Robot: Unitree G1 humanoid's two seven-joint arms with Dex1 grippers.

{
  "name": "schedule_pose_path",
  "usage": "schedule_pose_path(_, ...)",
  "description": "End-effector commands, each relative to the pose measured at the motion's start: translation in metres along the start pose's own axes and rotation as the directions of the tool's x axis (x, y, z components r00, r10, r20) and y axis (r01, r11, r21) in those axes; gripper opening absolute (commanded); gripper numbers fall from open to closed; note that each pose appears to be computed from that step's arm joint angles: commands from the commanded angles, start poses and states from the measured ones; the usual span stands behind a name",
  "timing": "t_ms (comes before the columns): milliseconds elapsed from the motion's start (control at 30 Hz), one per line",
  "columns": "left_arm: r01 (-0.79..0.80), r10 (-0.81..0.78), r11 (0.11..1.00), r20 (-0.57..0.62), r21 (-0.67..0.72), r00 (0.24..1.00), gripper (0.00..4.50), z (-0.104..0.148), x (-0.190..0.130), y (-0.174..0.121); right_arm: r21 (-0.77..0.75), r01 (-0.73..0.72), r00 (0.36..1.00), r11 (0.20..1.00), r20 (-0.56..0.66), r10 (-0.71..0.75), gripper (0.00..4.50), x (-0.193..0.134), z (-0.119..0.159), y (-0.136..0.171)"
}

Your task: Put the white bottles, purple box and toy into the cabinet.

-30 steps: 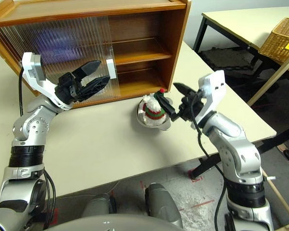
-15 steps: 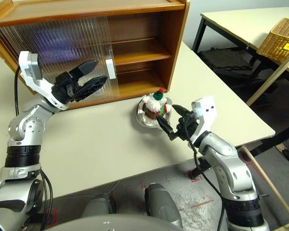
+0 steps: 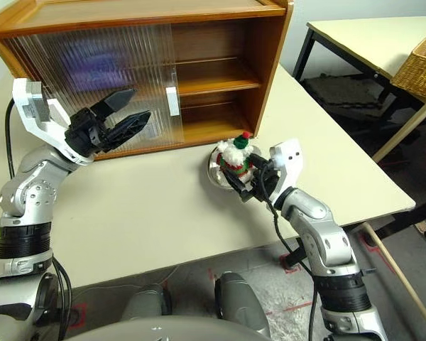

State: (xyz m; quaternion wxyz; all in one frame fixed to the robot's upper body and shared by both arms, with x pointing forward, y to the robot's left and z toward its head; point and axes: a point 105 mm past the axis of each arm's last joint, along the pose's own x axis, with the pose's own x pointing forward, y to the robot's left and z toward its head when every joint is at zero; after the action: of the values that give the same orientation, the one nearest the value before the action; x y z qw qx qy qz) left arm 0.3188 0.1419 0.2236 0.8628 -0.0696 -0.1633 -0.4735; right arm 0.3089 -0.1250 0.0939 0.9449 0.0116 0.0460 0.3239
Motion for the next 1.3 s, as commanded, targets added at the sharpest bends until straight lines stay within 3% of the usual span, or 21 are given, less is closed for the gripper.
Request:
schedule_pose_path(33,-0.012,0.012,1.0,-0.003,0.007,1.0,4.5,0.003,-0.003,-0.001,-0.01,-0.02,1.0,1.0,-0.007,0.02,4.48,0.005,-0.002,0.002)
schedule_pose_path(67,-0.015,0.015,1.0,-0.002,0.01,1.0,4.5,0.004,-0.004,-0.001,-0.01,-0.028,1.0,1.0,-0.001,0.028,4.48,0.006,0.0,0.002)
schedule_pose_path(167,-0.025,0.025,1.0,0.003,0.015,1.0,4.5,0.007,-0.005,0.0,-0.014,-0.042,0.999,0.999,0.009,0.042,3.89,0.008,0.006,0.002)
schedule_pose_path(467,-0.026,0.026,1.0,0.007,0.008,1.0,4.5,0.005,-0.003,-0.001,-0.038,-0.041,0.998,0.998,0.037,0.042,0.68,0.009,0.021,-0.001)
schedule_pose_path(567,-0.018,0.018,1.0,0.011,0.002,1.0,4.5,0.004,0.0,-0.001,-0.04,-0.032,0.998,0.999,0.05,0.034,0.01,0.009,0.025,-0.003)
schedule_pose_path(1000,0.039,-0.039,0.999,0.021,-0.015,0.999,4.5,0.0,0.014,0.0,-0.097,0.075,0.988,0.992,0.142,-0.061,0.01,-0.007,0.064,-0.029)
schedule_pose_path(1100,0.051,-0.051,0.999,0.023,-0.014,0.998,4.5,0.0,0.016,0.001,-0.141,0.081,0.973,0.987,0.225,-0.048,0.01,-0.008,0.103,-0.032)
schedule_pose_path(1300,0.056,-0.056,0.998,0.021,-0.015,0.998,4.5,-0.003,0.016,0.0,-0.154,0.079,0.951,0.985,0.309,-0.028,0.01,0.003,0.143,-0.038)
